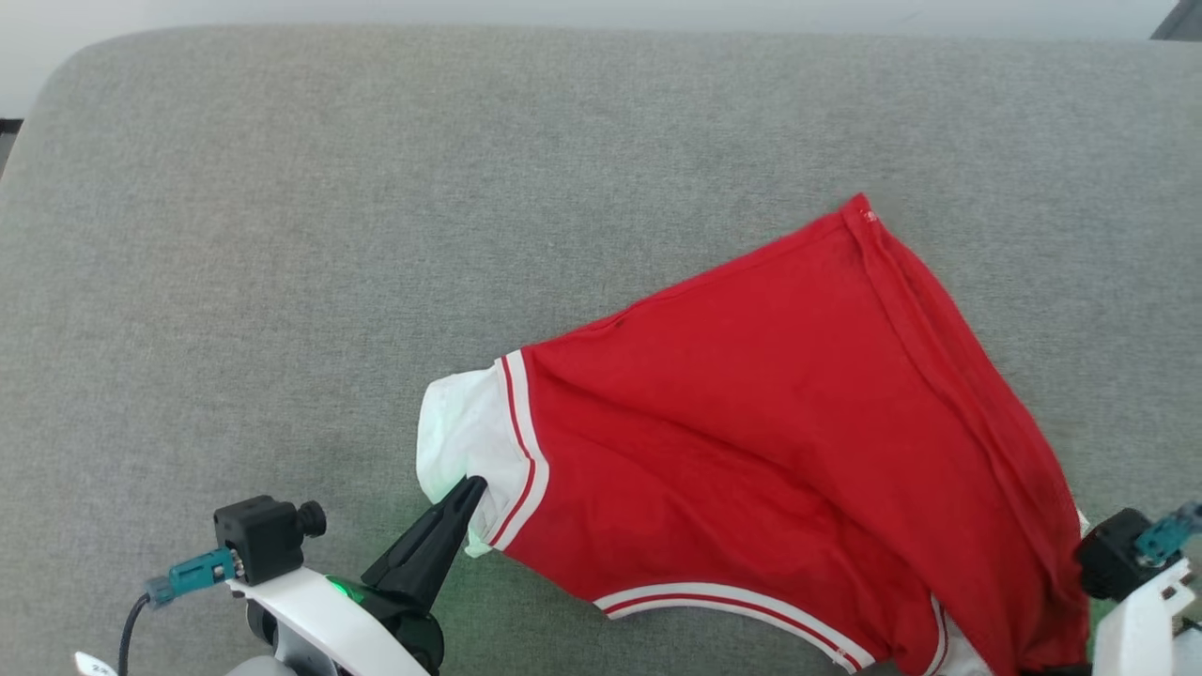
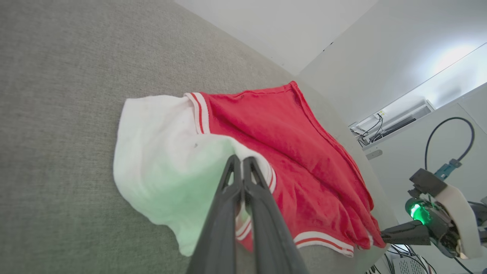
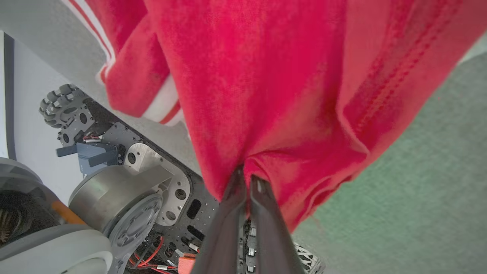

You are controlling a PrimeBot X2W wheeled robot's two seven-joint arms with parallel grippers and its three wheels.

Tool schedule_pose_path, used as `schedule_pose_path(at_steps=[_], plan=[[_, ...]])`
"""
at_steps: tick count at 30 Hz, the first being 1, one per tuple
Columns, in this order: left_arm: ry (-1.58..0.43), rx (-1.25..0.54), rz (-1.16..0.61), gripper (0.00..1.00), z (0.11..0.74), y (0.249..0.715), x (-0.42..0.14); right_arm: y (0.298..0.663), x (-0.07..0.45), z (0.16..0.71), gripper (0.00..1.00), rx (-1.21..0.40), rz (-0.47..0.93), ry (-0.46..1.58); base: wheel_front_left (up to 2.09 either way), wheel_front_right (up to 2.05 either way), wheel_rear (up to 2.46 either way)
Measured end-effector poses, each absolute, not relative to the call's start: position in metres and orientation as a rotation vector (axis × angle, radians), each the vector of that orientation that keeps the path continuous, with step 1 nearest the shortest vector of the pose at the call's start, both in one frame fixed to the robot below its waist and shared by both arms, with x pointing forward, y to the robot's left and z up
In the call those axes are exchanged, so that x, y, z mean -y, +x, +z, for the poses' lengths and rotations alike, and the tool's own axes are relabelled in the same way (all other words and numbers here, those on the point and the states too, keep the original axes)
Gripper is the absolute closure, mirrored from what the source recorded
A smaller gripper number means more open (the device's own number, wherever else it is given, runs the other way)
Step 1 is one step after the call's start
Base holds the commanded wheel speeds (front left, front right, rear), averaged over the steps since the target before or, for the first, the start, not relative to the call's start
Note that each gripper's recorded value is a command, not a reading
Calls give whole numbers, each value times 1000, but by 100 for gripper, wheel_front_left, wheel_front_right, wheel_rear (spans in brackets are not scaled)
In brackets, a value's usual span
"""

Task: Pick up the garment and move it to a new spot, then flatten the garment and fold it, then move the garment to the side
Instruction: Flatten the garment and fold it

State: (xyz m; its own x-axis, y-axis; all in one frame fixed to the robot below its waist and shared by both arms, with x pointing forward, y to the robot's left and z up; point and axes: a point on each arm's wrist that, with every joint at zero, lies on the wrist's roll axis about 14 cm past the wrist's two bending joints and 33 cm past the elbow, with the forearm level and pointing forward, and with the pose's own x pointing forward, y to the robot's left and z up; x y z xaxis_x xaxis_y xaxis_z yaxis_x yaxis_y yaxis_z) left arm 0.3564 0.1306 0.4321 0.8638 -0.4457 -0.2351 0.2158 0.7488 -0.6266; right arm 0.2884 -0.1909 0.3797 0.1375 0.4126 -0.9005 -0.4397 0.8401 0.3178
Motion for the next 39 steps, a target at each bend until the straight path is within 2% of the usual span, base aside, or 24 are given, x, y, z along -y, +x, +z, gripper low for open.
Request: schedule_pose_path(at_steps=[3,4,5,6,7,17,21,25,28,32,39], plan=[[-629,-390,-377,100,432,355,-129,289,187,384,100,-1259,609,-28,0,0,0],[-630,-388,-380,100,433,355,-128,291,187,385,97,-1243,601,-34,0,0,0],[-630,-385,-383,100,434,355,-127,295,188,388,60,-1223,594,-39,0,0,0],[-631,-383,-385,100,435,356,-127,300,188,392,60,-1198,585,-39,0,0,0],[-630,-381,-385,100,435,357,-127,305,189,397,0,-1169,573,-35,0,0,0],[-648,-377,-374,100,434,360,-125,369,208,476,0,-892,501,-100,0,0,0],[-664,-380,-368,100,429,362,-121,419,203,512,0,-719,491,-115,0,0,0],[-669,-387,-364,100,422,368,-118,466,183,515,0,-623,495,-126,0,0,0],[-680,-388,-367,100,420,373,-114,494,158,499,0,-629,527,-102,0,0,0],[-684,-399,-336,100,411,378,-119,524,138,468,0,-697,549,-174,0,0,0],[-709,-421,-300,100,400,378,-118,535,110,399,0,-892,608,-248,0,0,0]])
